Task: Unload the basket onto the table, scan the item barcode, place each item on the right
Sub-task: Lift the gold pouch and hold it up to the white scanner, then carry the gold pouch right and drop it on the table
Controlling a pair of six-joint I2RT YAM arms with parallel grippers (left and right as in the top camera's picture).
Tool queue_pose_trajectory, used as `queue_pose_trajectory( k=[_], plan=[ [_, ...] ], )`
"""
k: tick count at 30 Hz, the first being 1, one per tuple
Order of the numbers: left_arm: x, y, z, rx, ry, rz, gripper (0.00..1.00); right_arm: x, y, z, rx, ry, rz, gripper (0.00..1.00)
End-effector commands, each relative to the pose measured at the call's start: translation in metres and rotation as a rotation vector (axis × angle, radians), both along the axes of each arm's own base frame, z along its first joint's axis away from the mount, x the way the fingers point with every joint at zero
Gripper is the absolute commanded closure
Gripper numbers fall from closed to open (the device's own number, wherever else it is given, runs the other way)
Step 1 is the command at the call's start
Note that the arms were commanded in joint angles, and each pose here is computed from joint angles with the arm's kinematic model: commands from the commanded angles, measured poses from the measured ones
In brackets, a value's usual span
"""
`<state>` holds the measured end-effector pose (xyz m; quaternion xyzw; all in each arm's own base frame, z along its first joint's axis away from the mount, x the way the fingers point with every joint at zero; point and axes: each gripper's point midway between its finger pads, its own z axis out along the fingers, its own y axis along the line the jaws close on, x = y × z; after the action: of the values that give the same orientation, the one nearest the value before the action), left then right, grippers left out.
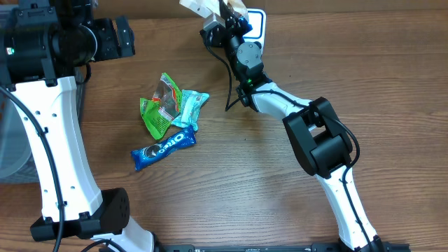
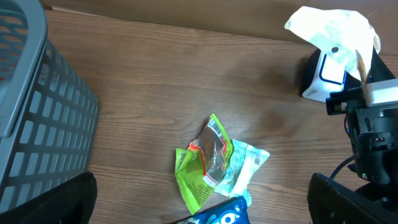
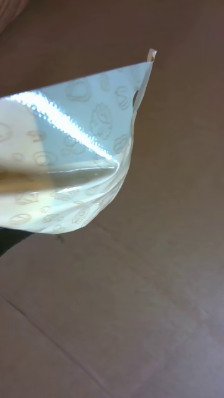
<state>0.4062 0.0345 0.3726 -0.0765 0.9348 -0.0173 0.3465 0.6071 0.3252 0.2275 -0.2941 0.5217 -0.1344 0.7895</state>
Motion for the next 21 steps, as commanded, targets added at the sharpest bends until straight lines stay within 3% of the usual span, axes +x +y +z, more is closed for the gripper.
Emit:
queue_pose_trajectory(
  k=[1, 9, 14, 21],
  plan=[
    [0.002, 0.001, -0.002, -0.005, 0.004, 0.009, 0.0, -0.003, 0.004, 0.013, 0.028, -0.027, 0.018, 0.96],
    [0.002, 0.001, -0.002, -0.005, 0.004, 0.009, 0.0, -0.007, -0.003, 0.033, 0.063, -0.088, -0.011, 0.96],
    [0.002, 0.001, -0.002, -0.005, 0.004, 0.009, 0.0, -0.002, -0.013, 0.034, 0.174, 0.033, -0.071, 0.96],
    [0.002, 0.001, -0.002, -0.005, 0.004, 0.009, 0.0, -0.019, -0.021, 0.078, 0.284, 0.089, -0.17, 0.96]
  ],
)
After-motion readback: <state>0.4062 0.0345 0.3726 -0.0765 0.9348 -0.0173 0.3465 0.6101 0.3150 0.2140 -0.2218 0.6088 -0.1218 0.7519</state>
